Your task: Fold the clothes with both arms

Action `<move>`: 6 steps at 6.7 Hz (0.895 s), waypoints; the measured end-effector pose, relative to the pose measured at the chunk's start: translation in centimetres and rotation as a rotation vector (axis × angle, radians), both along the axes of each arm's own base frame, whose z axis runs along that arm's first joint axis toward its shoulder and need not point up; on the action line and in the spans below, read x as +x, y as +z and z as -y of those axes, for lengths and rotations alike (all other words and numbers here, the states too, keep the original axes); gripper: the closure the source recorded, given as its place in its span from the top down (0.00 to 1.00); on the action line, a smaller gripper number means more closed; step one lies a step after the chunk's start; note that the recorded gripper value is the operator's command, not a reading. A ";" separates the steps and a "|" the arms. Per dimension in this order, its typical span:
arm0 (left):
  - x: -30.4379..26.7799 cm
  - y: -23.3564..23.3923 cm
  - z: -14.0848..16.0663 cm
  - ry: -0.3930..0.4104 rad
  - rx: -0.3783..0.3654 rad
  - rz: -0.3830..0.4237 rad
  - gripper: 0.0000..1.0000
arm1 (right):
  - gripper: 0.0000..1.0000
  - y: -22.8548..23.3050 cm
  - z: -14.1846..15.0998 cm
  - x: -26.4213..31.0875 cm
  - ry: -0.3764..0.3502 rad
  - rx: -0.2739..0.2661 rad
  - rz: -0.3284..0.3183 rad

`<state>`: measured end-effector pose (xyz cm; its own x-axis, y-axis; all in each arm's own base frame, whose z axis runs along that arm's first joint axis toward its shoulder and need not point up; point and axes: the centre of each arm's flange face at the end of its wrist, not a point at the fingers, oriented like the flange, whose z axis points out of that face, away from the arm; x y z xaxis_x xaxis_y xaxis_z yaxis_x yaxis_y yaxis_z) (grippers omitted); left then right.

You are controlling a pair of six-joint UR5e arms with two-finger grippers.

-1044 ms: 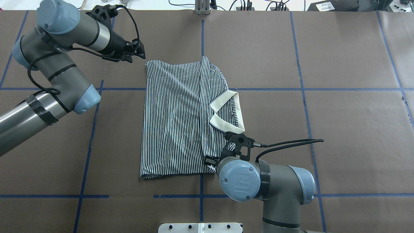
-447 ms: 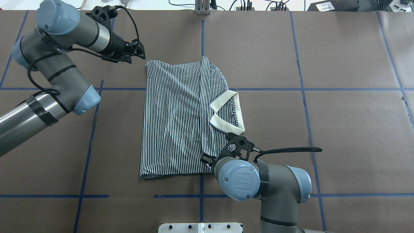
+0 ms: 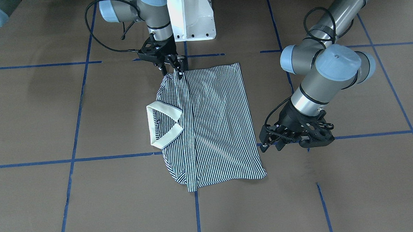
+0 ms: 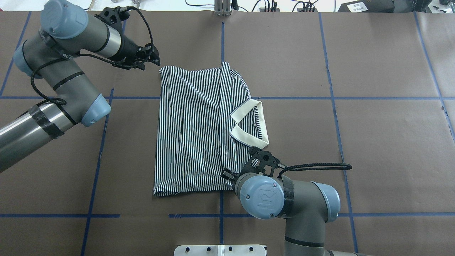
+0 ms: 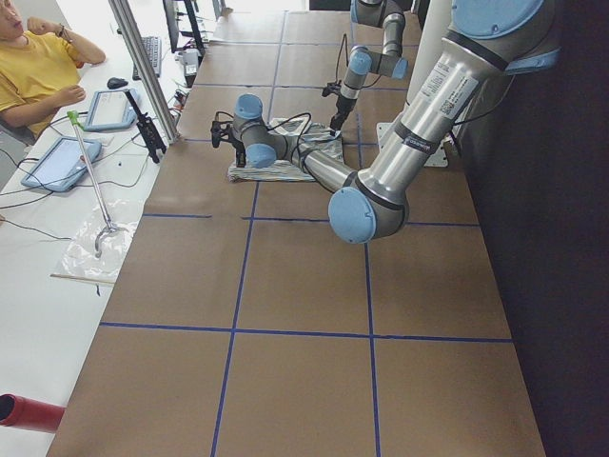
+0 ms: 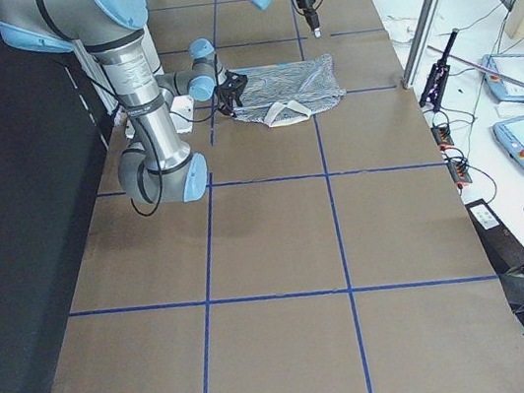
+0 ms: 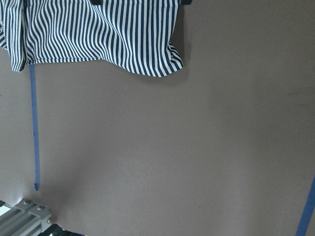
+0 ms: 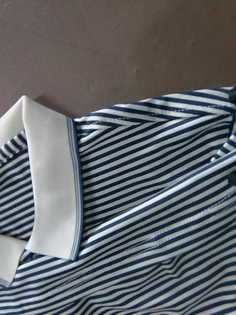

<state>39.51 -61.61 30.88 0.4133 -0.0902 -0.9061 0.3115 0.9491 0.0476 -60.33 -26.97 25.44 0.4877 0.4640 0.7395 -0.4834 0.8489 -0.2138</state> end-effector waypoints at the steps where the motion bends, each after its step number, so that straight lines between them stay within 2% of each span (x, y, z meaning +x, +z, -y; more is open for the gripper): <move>1: 0.0 0.0 0.0 0.000 -0.001 0.000 0.61 | 0.55 0.0 -0.2 0.0 -0.011 -0.010 0.000; 2: 0.1 0.0 0.0 0.000 -0.001 0.000 0.61 | 0.65 0.0 -0.3 0.0 -0.021 -0.019 -0.001; 3: 0.1 0.0 0.0 0.000 -0.003 0.000 0.61 | 0.68 0.1 -0.4 -0.1 -0.026 -0.024 -0.003; 4: 0.2 0.1 -0.1 -0.001 -0.009 -0.001 0.61 | 0.52 0.1 -0.4 -0.1 -0.026 -0.027 -0.004; 5: 0.2 0.2 -0.1 -0.004 -0.015 -0.002 0.61 | 0.01 0.2 -0.5 -0.1 -0.024 -0.031 -0.004; 6: 0.3 0.3 -0.1 -0.004 -0.018 -0.001 0.61 | 0.00 0.2 -0.5 -0.2 -0.022 -0.035 -0.003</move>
